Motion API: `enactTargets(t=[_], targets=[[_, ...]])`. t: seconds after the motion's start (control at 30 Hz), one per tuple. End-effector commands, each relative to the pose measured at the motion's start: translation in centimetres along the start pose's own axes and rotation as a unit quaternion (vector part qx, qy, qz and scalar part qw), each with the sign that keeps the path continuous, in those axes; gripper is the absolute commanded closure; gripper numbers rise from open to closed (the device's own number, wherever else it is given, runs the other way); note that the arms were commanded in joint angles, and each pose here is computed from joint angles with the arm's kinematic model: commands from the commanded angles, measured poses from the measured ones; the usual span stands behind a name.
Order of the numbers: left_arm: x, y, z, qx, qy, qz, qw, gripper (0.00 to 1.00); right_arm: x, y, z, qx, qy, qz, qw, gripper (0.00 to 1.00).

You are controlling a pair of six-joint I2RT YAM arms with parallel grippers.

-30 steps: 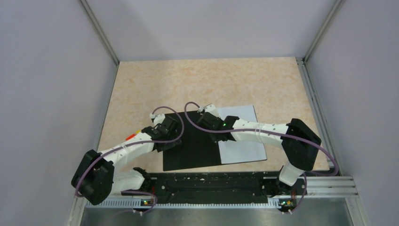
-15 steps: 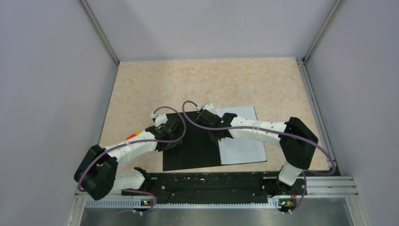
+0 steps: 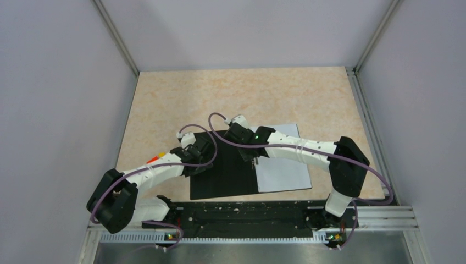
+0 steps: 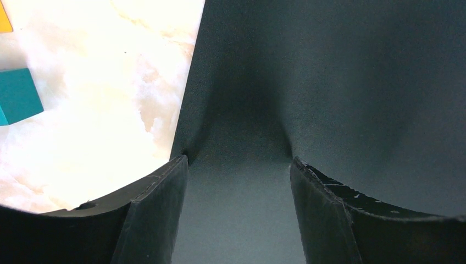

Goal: Put the files into the folder

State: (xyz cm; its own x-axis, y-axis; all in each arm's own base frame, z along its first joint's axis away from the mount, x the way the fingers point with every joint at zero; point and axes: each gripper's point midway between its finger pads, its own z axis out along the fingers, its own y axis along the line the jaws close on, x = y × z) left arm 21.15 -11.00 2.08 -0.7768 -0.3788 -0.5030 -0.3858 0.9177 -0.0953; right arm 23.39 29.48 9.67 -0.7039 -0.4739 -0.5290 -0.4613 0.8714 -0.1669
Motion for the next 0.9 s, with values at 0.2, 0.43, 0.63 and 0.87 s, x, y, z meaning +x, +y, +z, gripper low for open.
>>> enactTargets(t=[0.2,0.43,0.63,0.87], targets=[[0.5,0.1,0.6,-0.005,0.006,-0.017,1.0,0.27,-1.7,0.7,0.0,0.03,-0.011,-0.043,0.999,0.84],[0.7,0.1,0.6,-0.004,0.011,-0.021,1.0,0.27,-1.8,0.6,0.5,0.051,-0.007,-0.067,0.996,0.89],[0.8,0.3,0.7,-0.004,0.015,-0.025,1.0,0.27,-1.3,0.5,0.5,0.059,-0.002,-0.074,0.995,0.92],[1.5,0.6,1.3,-0.008,0.033,-0.037,0.999,0.26,-0.4,0.3,0.4,0.061,0.004,-0.076,0.995,0.93]])
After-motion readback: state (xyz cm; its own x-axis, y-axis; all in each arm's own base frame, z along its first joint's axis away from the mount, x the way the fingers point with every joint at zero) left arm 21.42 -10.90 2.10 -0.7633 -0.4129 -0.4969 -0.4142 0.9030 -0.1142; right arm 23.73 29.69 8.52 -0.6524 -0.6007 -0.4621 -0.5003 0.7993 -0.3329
